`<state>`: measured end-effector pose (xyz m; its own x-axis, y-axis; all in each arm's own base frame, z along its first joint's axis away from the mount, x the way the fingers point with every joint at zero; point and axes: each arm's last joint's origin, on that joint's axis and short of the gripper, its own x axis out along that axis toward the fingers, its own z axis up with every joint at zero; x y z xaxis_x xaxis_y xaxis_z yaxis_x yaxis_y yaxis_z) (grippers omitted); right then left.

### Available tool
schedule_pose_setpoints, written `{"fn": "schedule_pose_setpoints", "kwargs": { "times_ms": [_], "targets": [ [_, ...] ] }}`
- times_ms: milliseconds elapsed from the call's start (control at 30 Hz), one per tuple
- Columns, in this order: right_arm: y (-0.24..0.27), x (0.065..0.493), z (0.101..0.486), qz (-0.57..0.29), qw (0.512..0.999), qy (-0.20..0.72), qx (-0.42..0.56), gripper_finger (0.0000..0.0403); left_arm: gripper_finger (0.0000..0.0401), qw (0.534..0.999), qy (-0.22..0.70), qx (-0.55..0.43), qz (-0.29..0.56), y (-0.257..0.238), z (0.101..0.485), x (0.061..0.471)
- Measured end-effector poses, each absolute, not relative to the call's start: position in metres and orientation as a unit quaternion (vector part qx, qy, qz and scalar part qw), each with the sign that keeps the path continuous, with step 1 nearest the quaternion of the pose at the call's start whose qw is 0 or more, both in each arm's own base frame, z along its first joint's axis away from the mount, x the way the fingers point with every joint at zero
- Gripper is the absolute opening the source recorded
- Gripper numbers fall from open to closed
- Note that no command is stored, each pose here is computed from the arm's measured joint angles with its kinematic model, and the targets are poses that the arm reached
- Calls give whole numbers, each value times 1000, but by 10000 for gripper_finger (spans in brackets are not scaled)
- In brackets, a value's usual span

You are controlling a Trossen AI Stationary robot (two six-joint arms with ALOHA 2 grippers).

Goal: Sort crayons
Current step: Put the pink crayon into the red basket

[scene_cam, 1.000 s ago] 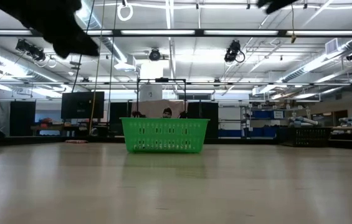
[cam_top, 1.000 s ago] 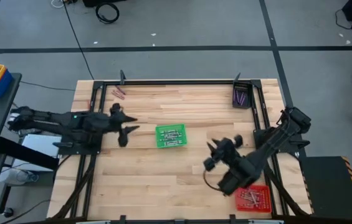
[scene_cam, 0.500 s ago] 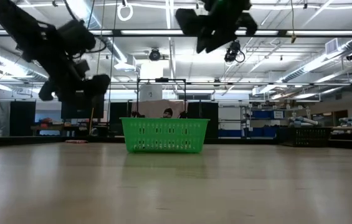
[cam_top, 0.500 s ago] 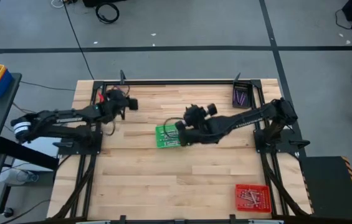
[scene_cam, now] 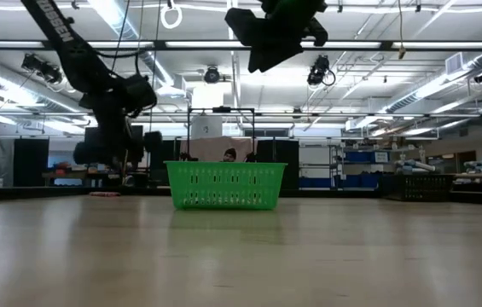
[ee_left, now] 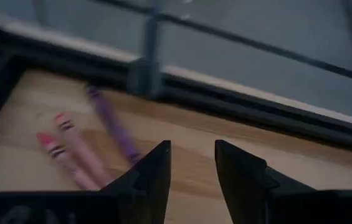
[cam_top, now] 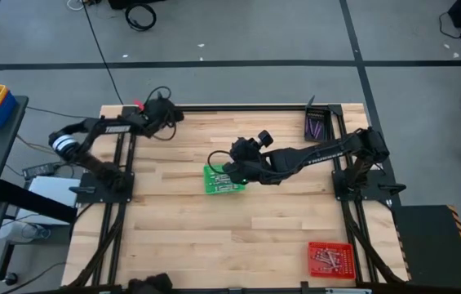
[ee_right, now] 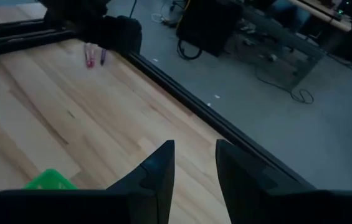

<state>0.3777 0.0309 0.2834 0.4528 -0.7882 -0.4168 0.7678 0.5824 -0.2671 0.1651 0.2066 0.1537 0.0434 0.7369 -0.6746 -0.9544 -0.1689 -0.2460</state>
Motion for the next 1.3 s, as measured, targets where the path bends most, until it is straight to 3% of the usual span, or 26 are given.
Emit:
{"fn": "schedule_pose_setpoints", "kwargs": {
  "times_ms": [100, 167, 267, 633, 967, 1300],
  "targets": [
    [32, 378, 283, -452, 853, 260, -29, 121, 135, 554, 159, -403, 711, 214, 144, 153],
    [33, 378, 283, -449, 854, 262, -29, 121, 135, 537, 151, -417, 718, 217, 144, 152],
    [33, 378, 283, -449, 854, 262, -29, 121, 135, 526, 104, -452, 713, 220, 149, 155],
    [33, 378, 283, -446, 854, 265, -31, 121, 134, 524, 158, -408, 730, 209, 133, 167],
    [33, 378, 283, -446, 855, 264, -27, 121, 134, 477, 245, -397, 745, 219, 124, 174],
    [33, 378, 282, -434, 857, 275, -31, 121, 134, 458, 224, -416, 753, 222, 119, 181]
  ]
}}
